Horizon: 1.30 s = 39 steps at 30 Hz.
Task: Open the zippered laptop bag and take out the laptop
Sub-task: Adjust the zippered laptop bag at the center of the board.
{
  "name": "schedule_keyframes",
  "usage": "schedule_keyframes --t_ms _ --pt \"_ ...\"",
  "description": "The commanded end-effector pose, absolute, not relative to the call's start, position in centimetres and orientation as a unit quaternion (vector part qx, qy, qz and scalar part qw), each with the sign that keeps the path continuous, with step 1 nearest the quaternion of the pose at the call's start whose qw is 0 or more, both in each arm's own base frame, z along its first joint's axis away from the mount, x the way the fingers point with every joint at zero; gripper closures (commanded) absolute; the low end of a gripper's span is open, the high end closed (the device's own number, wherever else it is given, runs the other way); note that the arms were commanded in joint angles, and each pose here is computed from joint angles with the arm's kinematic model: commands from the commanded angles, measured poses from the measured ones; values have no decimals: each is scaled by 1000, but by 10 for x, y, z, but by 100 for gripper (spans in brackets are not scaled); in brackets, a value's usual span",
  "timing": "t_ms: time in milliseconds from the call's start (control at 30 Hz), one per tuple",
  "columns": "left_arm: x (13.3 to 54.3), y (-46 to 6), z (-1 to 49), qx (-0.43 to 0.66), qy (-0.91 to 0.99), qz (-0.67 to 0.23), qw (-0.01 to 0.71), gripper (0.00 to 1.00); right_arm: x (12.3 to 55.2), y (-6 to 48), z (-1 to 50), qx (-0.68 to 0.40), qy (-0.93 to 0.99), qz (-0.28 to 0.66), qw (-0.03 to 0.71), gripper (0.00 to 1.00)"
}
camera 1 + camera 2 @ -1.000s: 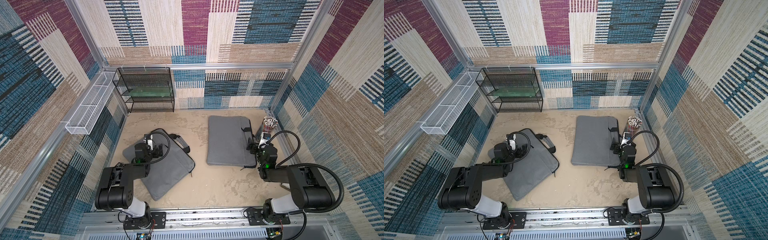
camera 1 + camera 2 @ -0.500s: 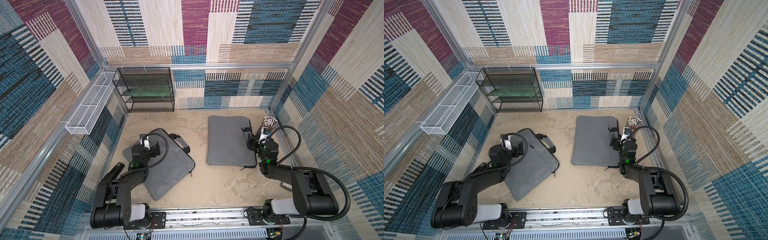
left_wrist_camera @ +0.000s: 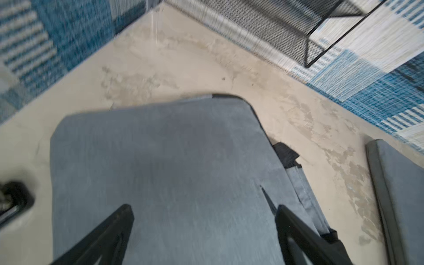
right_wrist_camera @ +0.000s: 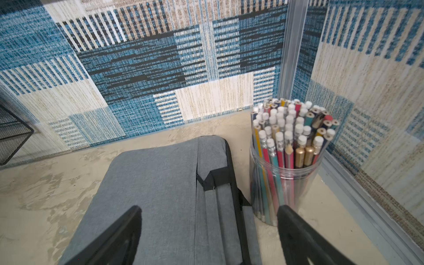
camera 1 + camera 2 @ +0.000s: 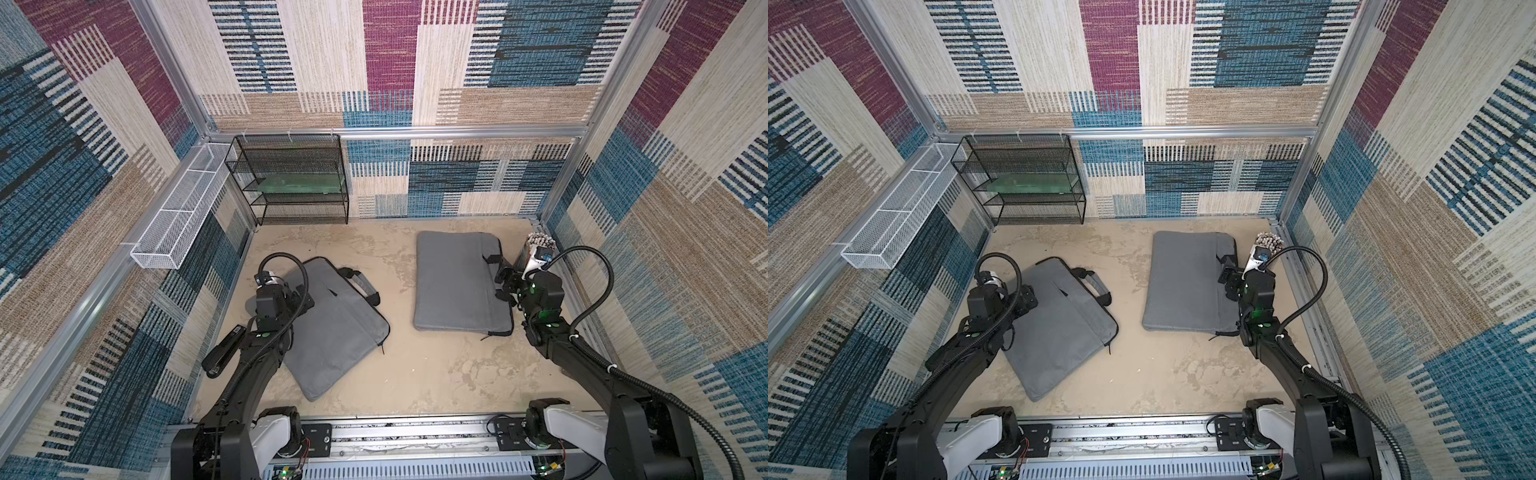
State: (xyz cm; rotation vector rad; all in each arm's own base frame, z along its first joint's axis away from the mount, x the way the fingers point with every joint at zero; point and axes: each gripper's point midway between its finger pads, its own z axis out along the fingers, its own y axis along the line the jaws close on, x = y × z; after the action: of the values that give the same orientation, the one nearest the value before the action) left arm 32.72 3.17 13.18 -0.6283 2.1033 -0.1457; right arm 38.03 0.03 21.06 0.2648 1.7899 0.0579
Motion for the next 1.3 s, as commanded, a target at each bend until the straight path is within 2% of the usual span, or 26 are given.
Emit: schedule_keyframes --t_ms 0,267,467,567,633,800,1000,1100,1267 --pt "283 37 91 -358 862 -51 355 1 376 6 190 136 816 37 561 5" --pt "252 53 68 -387 873 19 296 1 381 48 179 114 849 78 510 5" --pt "284 25 47 -350 892 -56 281 2 386 80 178 98 855 130 492 5" --pt "301 14 41 -324 902 -83 274 18 386 101 175 79 860 154 480 5" --pt "312 11 42 -305 909 -86 272 23 384 123 172 58 864 178 468 1" --pt "339 10 47 -268 917 -84 282 31 373 180 154 2 878 225 422 15" --pt "372 -3 46 -250 920 -120 276 32 344 249 121 -60 901 247 352 27" --pt "371 -4 53 -267 914 -129 278 32 318 278 110 -83 907 260 321 30" --pt "338 11 69 -296 908 -88 283 27 265 305 99 -104 921 259 272 29"
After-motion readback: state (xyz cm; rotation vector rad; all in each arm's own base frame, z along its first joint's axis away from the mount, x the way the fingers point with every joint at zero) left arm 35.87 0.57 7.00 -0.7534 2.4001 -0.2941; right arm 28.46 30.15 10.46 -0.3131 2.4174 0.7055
